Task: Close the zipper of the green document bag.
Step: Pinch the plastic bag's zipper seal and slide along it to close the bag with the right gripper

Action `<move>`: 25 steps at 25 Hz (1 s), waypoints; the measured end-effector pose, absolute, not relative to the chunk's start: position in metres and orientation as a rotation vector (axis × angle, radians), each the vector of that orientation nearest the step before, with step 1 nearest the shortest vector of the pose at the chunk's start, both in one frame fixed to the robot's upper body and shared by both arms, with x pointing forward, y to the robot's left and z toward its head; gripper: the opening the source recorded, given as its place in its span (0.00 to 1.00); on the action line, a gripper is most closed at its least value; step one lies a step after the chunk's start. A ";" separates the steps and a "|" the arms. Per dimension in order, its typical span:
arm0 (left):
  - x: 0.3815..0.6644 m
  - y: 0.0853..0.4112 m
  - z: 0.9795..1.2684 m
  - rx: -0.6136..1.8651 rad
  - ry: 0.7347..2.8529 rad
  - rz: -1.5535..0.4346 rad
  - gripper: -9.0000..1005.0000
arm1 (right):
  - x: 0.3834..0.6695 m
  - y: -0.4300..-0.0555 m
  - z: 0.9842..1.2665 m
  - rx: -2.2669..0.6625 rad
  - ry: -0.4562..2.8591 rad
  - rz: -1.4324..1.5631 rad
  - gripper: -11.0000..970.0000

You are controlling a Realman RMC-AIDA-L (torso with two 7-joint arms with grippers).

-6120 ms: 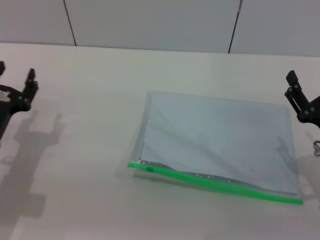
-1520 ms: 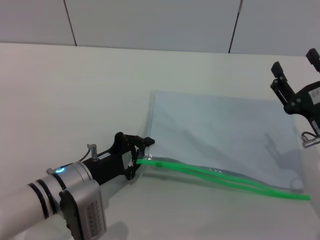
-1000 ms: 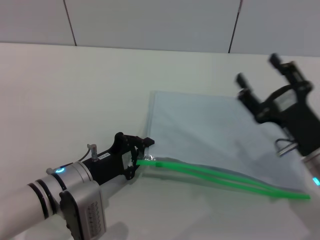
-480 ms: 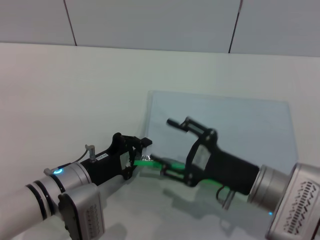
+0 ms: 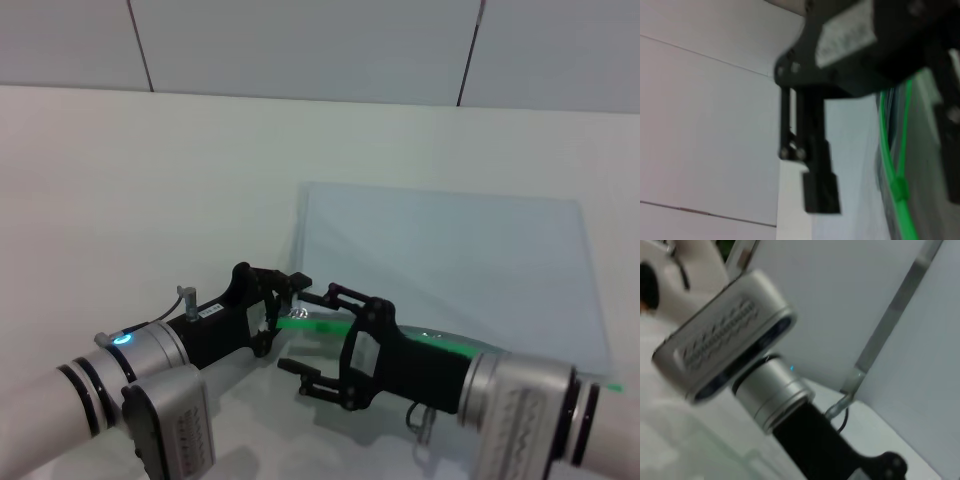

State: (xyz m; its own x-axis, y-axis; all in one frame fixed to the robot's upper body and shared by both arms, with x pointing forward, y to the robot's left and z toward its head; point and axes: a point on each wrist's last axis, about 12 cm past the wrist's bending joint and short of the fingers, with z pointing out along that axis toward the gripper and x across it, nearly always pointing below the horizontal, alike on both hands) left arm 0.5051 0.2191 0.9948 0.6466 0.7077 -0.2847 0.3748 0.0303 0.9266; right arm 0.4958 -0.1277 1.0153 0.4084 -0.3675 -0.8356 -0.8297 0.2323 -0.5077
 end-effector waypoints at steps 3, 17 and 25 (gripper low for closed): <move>0.505 0.219 0.995 1.583 0.919 0.323 0.05 | 0.493 -0.124 1.013 -1.409 1.148 0.375 0.75; 0.504 0.220 0.995 1.585 0.904 0.331 0.05 | 0.493 -0.131 1.010 -1.444 1.077 0.211 0.45; 0.504 0.216 0.997 1.572 0.893 0.324 0.05 | 0.493 -0.133 1.006 -1.476 1.068 0.161 0.42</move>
State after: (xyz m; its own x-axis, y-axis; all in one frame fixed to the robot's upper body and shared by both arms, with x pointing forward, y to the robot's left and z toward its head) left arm 0.5037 0.2162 0.9972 0.6623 0.6956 -0.2784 0.3555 0.0353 0.9340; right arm 0.4926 -0.1329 1.0060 0.5622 -0.5068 -0.6535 -0.6767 0.1724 -0.7158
